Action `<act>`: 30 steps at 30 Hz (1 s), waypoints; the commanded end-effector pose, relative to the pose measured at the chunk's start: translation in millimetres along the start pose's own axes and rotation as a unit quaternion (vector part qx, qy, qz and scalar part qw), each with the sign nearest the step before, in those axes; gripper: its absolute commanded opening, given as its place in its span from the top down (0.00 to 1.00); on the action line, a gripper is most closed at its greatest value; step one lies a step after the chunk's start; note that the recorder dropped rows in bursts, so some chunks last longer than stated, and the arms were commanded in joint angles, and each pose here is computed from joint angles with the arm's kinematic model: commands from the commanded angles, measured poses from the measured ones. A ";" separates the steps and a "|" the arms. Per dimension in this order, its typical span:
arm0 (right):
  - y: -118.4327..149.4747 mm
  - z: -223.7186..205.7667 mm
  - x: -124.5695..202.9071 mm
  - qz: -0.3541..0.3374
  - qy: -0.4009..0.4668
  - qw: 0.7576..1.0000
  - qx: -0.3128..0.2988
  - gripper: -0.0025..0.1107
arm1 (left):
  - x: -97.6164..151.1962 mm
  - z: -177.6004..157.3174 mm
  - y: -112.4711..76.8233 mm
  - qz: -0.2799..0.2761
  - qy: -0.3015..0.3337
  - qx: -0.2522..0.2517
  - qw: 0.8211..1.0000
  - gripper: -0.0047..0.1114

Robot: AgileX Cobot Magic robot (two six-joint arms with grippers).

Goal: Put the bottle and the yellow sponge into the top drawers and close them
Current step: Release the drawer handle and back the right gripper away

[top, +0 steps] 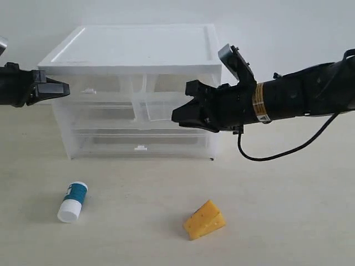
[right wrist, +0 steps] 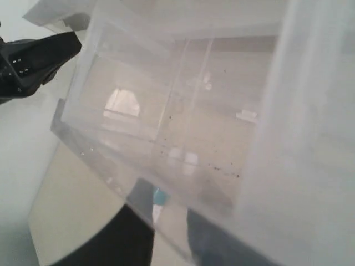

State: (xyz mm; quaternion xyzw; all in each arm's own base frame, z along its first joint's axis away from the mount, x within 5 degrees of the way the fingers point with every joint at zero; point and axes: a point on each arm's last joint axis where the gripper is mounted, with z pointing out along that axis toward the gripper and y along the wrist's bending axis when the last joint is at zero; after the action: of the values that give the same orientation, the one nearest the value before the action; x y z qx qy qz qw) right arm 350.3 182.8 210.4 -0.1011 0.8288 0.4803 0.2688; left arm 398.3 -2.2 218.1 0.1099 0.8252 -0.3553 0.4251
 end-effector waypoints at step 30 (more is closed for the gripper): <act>51.4 -66.4 13.4 -0.124 0.081 0.984 -0.096 0.43 | -9.3 -2.7 -0.2 -0.002 -0.024 -0.012 1.000 0.93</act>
State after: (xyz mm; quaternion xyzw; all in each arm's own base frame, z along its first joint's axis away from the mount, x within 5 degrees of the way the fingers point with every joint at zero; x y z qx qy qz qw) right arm 305.7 158.0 254.3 -0.2365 0.7867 0.5097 0.2556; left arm 398.3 -2.3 218.4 0.1090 0.8243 -0.3570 0.4256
